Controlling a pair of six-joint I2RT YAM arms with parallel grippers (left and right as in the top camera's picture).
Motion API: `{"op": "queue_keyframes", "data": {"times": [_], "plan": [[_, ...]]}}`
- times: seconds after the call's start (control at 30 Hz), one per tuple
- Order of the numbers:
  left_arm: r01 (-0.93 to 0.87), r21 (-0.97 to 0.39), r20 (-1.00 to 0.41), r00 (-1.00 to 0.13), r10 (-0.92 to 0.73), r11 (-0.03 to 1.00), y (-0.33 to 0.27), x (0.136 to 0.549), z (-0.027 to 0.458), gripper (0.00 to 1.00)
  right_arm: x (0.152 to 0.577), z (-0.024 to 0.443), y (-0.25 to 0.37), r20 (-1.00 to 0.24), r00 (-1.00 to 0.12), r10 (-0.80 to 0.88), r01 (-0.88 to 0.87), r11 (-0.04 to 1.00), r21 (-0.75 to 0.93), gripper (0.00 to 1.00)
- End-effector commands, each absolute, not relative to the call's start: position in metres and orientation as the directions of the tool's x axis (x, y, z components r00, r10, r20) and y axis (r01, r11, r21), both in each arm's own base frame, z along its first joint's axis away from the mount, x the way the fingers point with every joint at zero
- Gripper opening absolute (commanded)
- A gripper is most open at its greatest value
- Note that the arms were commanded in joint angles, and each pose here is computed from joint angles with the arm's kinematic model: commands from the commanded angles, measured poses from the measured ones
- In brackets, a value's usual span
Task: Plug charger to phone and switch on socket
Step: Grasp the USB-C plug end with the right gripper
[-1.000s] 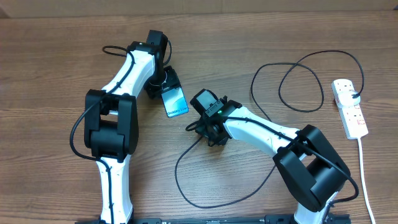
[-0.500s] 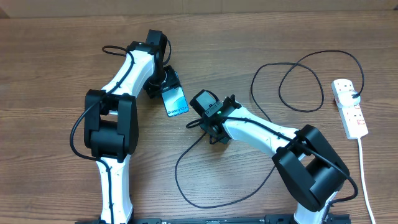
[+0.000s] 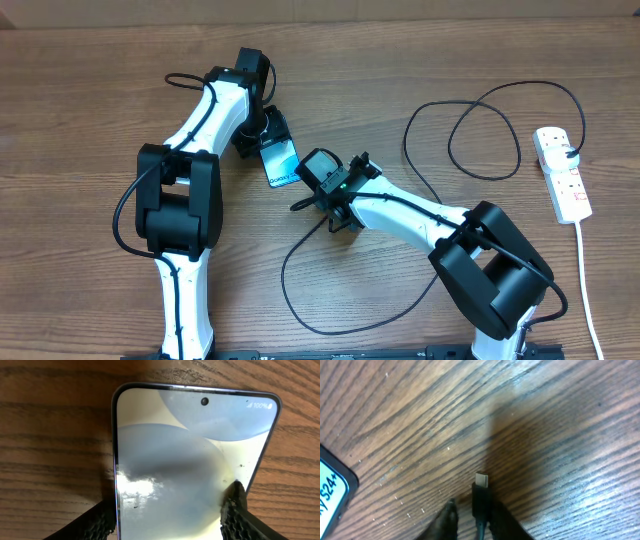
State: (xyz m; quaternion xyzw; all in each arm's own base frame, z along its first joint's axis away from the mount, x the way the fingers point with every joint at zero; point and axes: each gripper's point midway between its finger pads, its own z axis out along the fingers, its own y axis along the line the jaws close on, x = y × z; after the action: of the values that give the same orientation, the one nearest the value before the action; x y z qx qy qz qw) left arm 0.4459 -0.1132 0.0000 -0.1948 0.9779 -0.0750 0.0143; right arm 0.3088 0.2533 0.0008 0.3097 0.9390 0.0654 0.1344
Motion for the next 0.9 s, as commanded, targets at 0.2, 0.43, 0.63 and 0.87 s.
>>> {"op": "queue_keyframes", "data": {"times": [0.2, 0.43, 0.63, 0.87], "plan": [[-0.375, -0.045, 0.148, -0.919, -0.365, 0.926, -0.1053, 0.4084, -0.0742, 0.65, 0.297, -0.0285, 0.2418, -0.19, -0.808, 0.558, 0.546, 0.83, 0.114, 0.14], [-0.375, -0.046, 0.149, -0.919, -0.365, 0.926, -0.1054, 0.4084, -0.0742, 0.65, 0.2951, -0.0288, 0.244, -0.176, -0.821, 0.544, 0.532, 0.839, 0.115, 0.15], [-0.375, -0.045, 0.149, -0.919, -0.365, 0.926, -0.1053, 0.4083, -0.0741, 0.65, 0.2971, -0.029, 0.2416, -0.169, -0.816, 0.553, 0.541, 0.833, 0.117, 0.04], [-0.376, -0.04, 0.157, -0.917, -0.366, 0.926, -0.1049, 0.4059, -0.0739, 0.65, 0.2969, -0.0284, 0.2436, -0.164, -0.834, 0.527, 0.513, 0.85, 0.118, 0.04]]}}
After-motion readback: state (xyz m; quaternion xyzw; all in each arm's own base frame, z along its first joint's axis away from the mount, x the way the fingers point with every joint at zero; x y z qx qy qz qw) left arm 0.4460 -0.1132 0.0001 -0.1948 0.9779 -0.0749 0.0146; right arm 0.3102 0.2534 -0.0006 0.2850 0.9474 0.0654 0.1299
